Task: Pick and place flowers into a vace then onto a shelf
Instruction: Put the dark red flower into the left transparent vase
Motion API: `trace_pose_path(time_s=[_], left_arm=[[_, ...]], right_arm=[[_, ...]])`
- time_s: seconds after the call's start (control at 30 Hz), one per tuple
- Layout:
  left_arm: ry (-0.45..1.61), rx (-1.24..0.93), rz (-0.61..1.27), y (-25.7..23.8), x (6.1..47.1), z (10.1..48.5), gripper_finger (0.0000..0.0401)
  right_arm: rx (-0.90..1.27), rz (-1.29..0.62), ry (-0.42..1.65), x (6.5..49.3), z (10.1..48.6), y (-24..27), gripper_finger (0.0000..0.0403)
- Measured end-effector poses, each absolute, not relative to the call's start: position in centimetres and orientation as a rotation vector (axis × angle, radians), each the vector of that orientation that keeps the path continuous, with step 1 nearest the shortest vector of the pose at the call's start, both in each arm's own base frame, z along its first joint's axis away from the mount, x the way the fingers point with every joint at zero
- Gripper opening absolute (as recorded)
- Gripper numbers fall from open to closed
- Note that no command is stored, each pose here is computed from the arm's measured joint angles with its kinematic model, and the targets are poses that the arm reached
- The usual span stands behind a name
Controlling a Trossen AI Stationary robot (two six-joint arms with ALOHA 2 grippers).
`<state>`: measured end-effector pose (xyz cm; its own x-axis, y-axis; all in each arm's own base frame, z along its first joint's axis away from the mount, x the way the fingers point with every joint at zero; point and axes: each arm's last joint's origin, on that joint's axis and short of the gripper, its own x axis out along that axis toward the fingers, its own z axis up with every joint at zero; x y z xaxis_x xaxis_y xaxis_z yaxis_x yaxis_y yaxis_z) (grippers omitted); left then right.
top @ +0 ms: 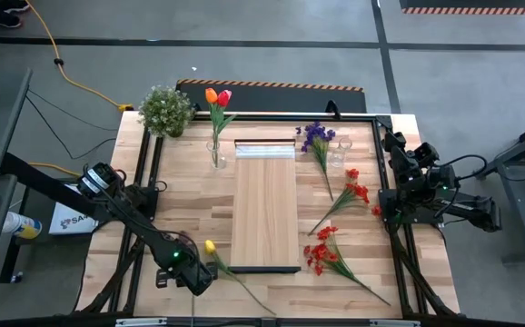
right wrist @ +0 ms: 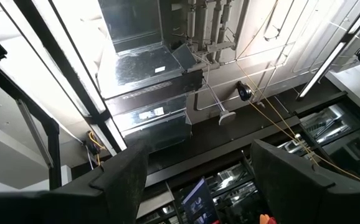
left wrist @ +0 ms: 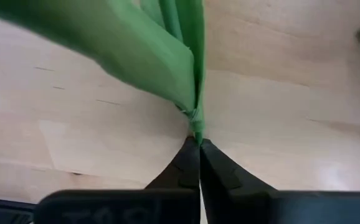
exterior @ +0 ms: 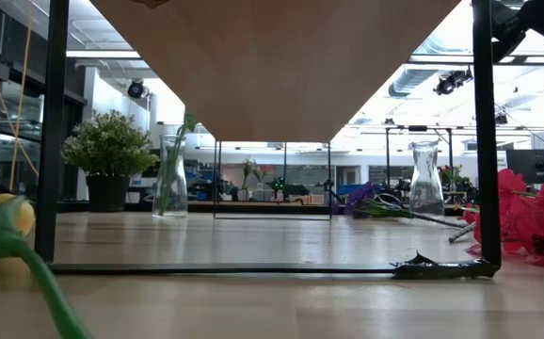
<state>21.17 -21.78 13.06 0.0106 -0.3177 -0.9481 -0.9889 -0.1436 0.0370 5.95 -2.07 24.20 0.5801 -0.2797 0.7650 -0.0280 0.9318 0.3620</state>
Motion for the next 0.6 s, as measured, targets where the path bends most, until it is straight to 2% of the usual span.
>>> trace_pose_path(time_s=[0.1,0.43,0.6], left_arm=[[1.382,-1.552,1.163,-21.8,21.1,13.1,0.0018],[1.357,-1.547,1.167,-21.7,21.2,13.1,0.0018],[1.33,-1.476,1.249,-21.9,21.4,14.4,0.0018]], right_arm=[[0.355,-0.151,-0.945,6.0,24.2,-2.1,0.0271],[0.356,-0.151,-0.945,6.0,24.2,-2.1,0.0271],[0.356,-0.151,-0.946,5.9,24.2,-2.1,0.0272]])
